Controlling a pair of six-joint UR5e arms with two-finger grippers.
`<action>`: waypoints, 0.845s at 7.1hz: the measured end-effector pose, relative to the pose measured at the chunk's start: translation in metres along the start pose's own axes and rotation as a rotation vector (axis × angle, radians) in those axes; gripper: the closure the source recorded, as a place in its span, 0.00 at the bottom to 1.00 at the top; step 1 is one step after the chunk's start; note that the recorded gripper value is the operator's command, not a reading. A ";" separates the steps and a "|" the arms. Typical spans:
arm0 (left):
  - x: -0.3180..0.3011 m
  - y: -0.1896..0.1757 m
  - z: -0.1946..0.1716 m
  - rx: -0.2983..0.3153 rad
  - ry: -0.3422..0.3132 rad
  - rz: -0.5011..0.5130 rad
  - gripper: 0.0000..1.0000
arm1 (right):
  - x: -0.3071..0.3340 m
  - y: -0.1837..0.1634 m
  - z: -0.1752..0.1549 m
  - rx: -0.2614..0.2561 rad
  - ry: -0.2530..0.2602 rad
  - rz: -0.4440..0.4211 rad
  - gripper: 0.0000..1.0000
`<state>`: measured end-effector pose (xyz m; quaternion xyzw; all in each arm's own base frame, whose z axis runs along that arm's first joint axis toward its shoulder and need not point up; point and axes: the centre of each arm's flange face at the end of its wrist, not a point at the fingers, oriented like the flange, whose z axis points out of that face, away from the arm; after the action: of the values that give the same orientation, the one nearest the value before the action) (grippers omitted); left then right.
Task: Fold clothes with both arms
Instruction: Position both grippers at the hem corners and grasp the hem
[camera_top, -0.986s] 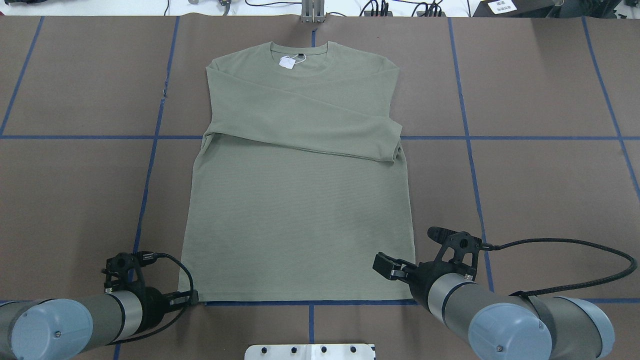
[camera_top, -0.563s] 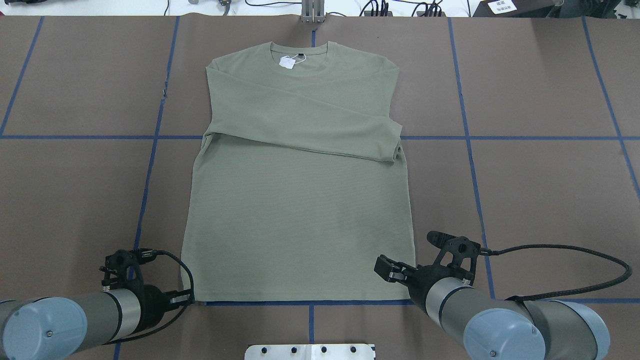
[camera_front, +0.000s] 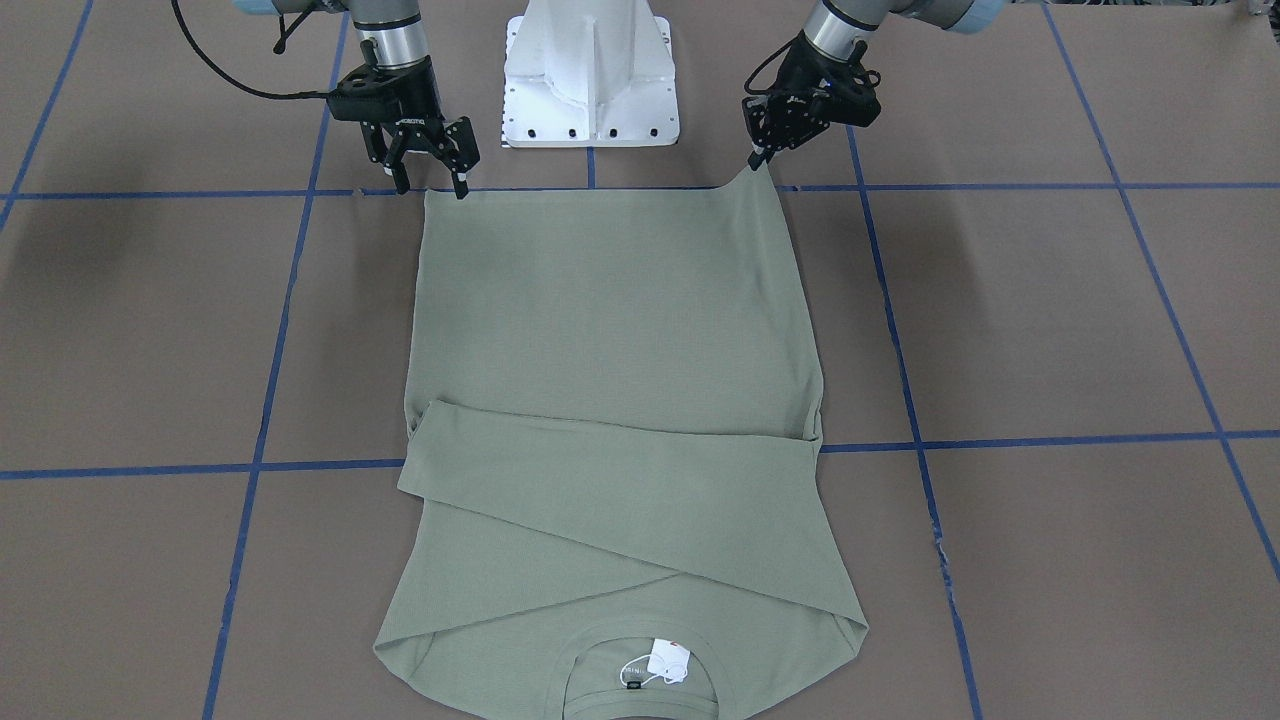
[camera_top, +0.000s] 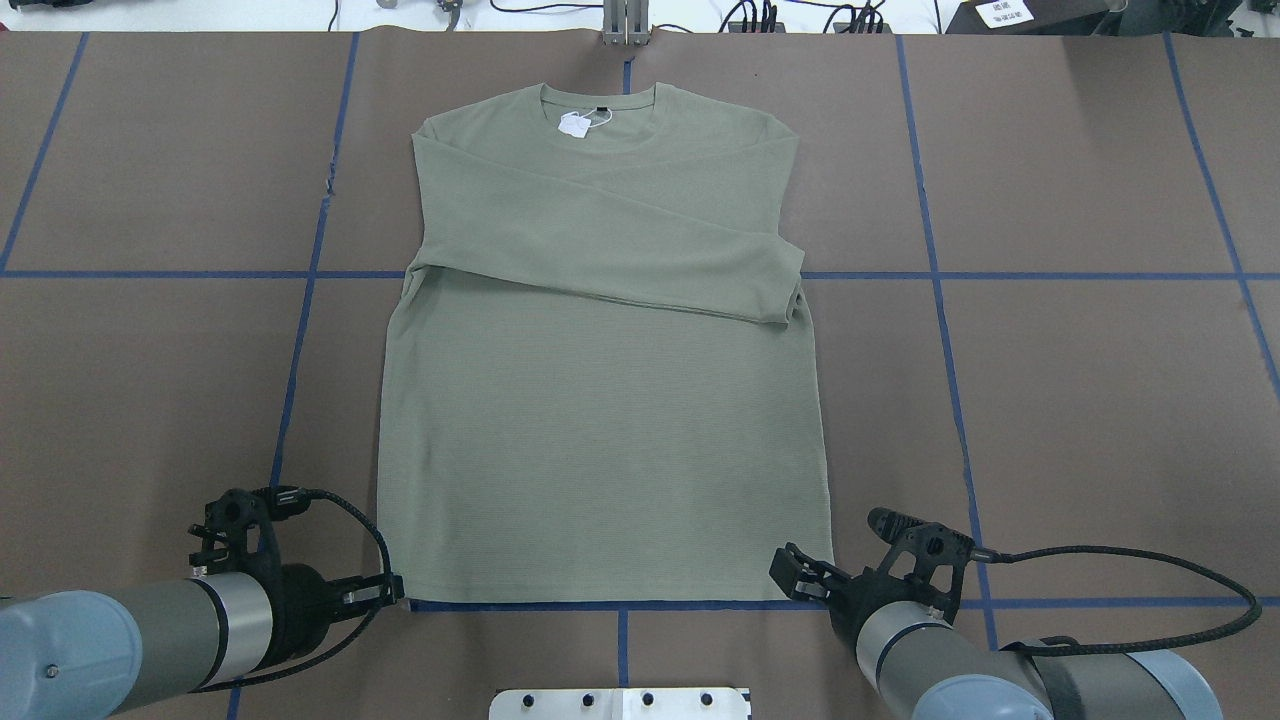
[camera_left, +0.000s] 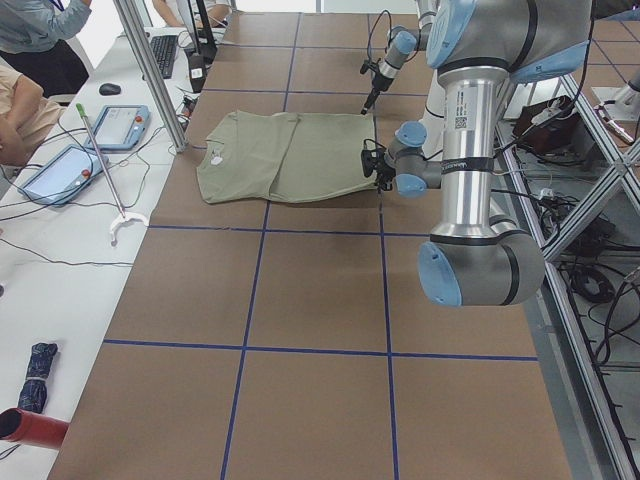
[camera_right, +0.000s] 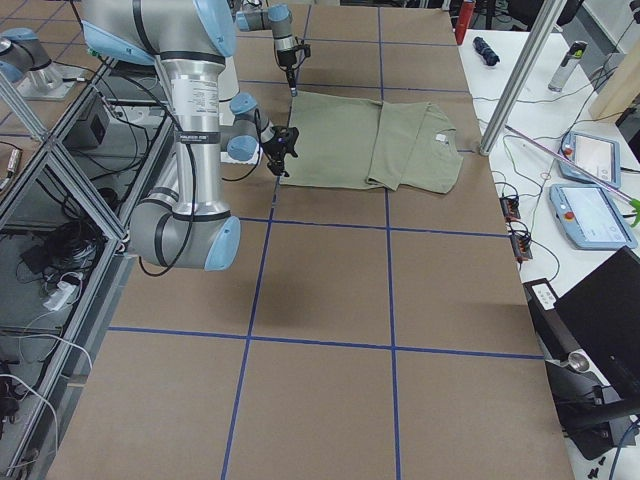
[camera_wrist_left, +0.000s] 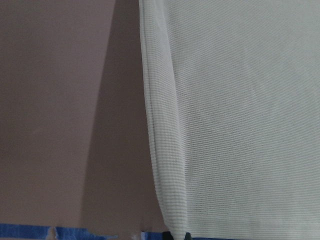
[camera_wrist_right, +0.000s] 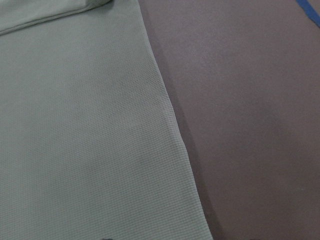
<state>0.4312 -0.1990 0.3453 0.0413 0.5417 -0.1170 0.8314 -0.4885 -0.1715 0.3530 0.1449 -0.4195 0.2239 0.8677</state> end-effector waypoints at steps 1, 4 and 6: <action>0.001 0.000 -0.001 -0.001 0.003 0.000 1.00 | 0.004 0.008 0.003 0.010 0.004 -0.015 0.07; 0.001 0.000 -0.001 -0.003 0.005 -0.001 1.00 | 0.006 0.019 0.010 0.032 0.008 -0.036 0.21; 0.000 0.000 -0.001 -0.002 0.003 -0.002 1.00 | 0.007 0.024 0.012 0.048 0.003 -0.045 0.31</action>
<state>0.4307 -0.1986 0.3447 0.0400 0.5430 -0.1169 0.8306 -0.5047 -0.1544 0.3669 0.1749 -0.4093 0.2143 0.8695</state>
